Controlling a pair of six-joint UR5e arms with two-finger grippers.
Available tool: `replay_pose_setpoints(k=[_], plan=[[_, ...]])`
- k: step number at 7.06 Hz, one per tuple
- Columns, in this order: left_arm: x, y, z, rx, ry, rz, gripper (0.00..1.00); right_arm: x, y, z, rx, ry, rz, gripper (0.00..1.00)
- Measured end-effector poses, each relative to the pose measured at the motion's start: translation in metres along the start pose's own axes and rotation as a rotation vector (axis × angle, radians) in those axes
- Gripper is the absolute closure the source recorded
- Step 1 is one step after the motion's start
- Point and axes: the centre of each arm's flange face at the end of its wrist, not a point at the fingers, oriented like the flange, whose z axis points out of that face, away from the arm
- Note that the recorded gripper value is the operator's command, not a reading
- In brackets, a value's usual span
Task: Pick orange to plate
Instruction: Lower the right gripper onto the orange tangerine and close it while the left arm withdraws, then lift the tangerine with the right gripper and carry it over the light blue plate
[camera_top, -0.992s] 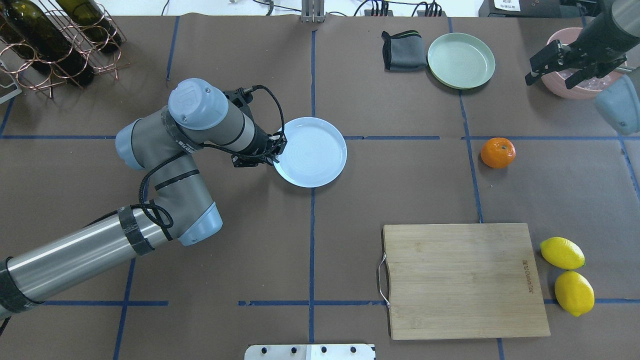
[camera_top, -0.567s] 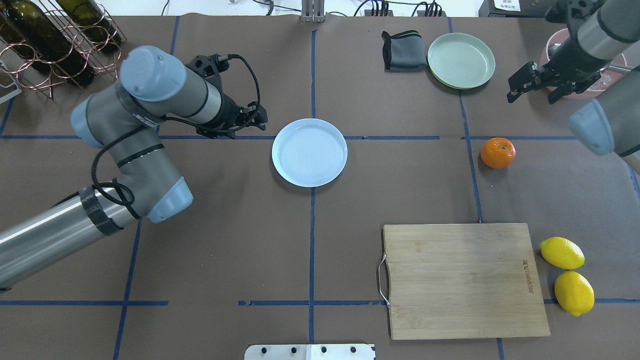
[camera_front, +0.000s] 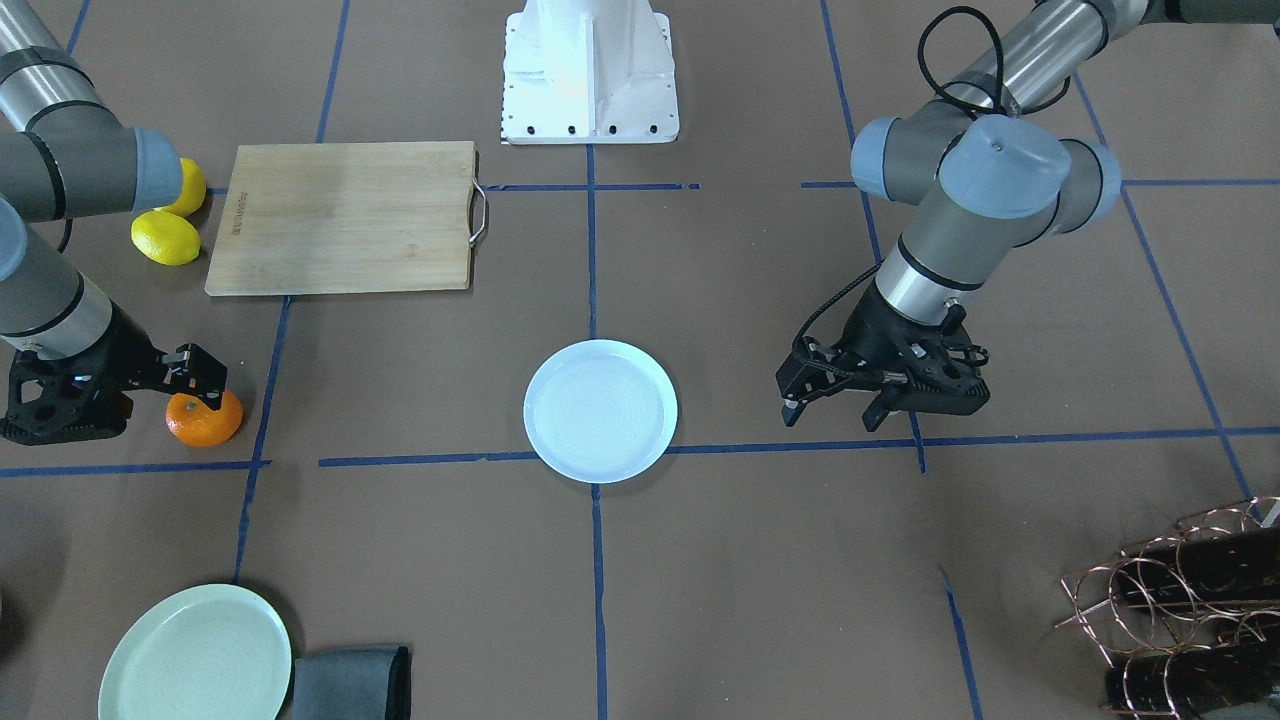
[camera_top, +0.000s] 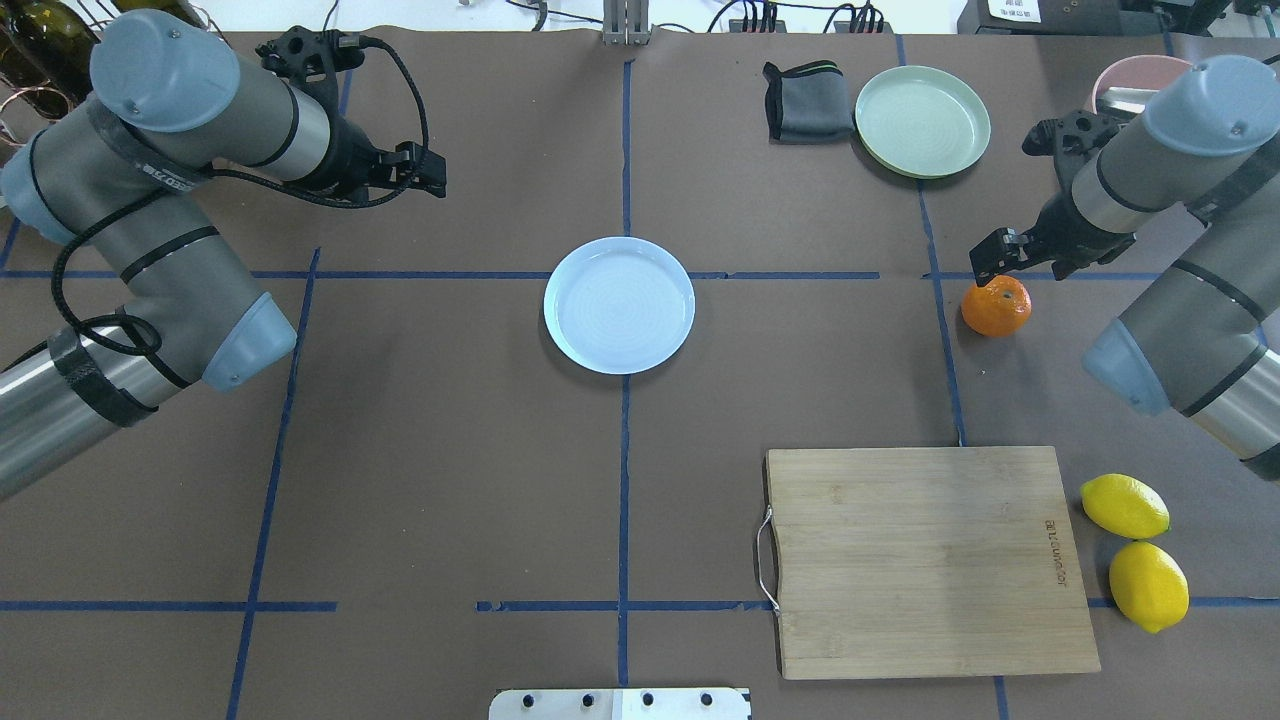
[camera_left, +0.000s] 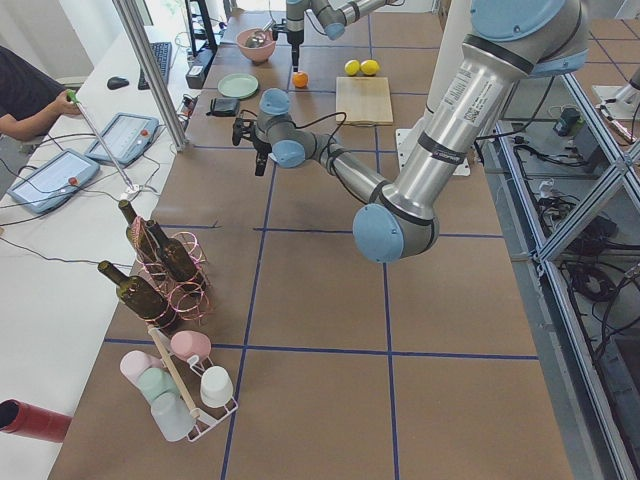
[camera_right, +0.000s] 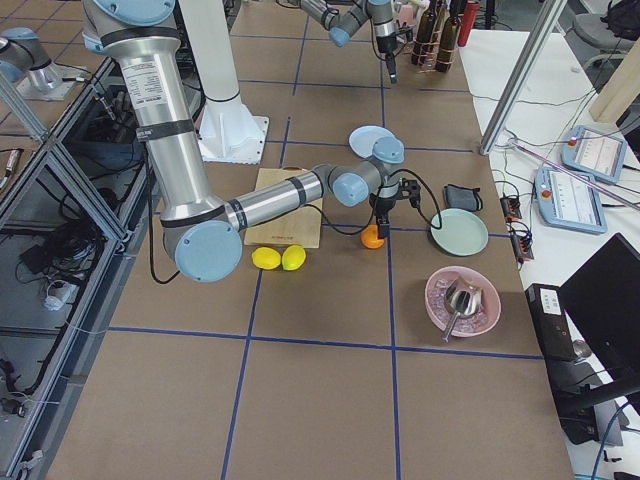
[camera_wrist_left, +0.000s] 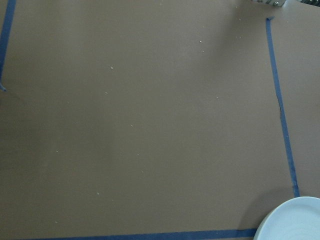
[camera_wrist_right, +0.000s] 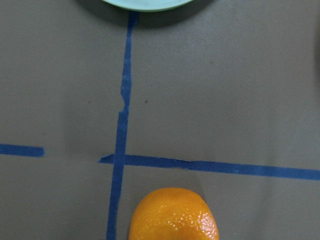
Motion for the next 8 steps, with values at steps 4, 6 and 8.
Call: replay_pose_setpoints(k=[4, 6, 8], plan=[[-0.009, 0.0, 0.001, -0.002, -0.011, 0.002, 0.0, -0.005, 0.003, 0.028, -0.038, 0.018, -0.016, 0.0], [-0.013, 0.002, 0.002, -0.005, -0.015, 0.0, 0.0, -0.007, 0.002, 0.039, -0.054, 0.026, -0.017, 0.0], [-0.014, 0.003, 0.0, -0.004, -0.014, 0.0, 0.0, -0.012, -0.003, 0.043, -0.058, 0.028, -0.018, 0.85]])
